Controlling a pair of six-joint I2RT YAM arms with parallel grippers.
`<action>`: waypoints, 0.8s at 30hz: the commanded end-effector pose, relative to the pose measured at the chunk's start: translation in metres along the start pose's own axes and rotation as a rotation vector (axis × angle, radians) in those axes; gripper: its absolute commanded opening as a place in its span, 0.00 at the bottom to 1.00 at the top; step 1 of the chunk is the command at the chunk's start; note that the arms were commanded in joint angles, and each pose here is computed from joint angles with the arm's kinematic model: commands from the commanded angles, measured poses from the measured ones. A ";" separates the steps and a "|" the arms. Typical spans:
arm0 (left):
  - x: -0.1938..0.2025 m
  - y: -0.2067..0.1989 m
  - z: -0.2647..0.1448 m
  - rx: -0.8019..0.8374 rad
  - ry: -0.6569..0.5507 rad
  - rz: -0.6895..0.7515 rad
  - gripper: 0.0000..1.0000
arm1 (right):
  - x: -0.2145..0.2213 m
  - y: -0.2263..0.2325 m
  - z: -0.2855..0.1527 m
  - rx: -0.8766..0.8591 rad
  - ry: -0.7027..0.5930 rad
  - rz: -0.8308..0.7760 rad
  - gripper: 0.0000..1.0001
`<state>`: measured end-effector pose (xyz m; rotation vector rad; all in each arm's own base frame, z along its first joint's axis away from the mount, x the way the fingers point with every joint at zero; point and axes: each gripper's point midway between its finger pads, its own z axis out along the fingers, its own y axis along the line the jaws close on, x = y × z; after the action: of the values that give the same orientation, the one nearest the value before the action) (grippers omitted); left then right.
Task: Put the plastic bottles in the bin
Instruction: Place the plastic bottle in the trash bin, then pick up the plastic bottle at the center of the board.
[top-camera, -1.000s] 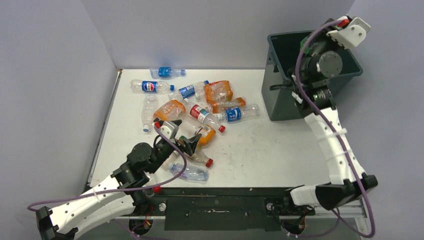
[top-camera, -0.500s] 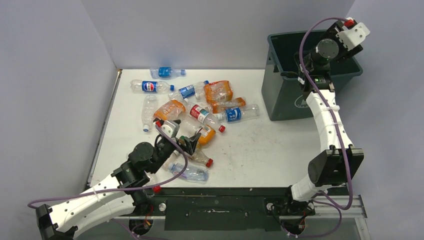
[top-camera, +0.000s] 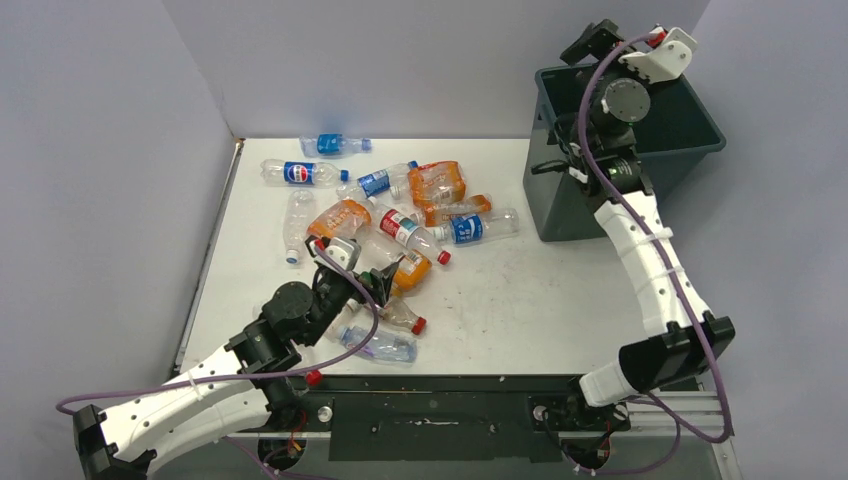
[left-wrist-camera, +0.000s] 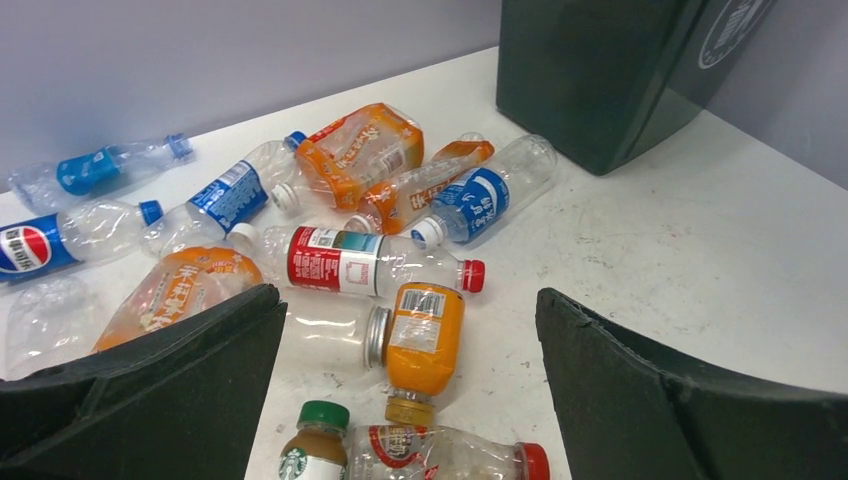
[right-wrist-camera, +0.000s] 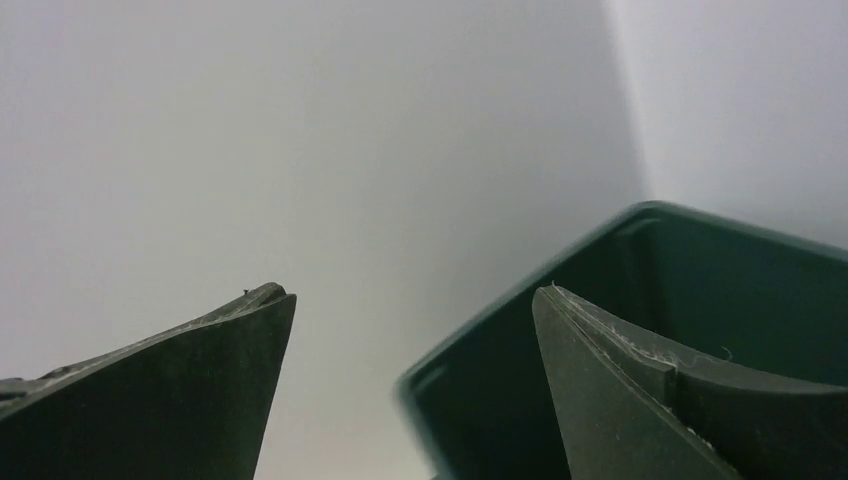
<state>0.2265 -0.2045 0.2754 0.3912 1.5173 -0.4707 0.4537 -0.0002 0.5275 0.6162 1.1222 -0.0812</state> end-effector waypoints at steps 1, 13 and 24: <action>-0.028 0.014 -0.001 -0.081 -0.046 -0.001 0.96 | -0.041 0.057 -0.055 -0.415 0.097 0.267 0.93; 0.017 0.017 0.015 -0.140 0.177 0.114 0.96 | 0.201 0.051 -0.270 -0.694 0.790 0.334 0.94; 0.054 0.001 0.018 -0.100 0.464 0.009 0.96 | 0.288 -0.018 -0.368 -0.806 1.116 0.238 0.95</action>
<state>0.2525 -0.2117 0.2105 0.4865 1.8801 -0.2069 0.2904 0.2220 0.1487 0.0949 2.0426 0.8320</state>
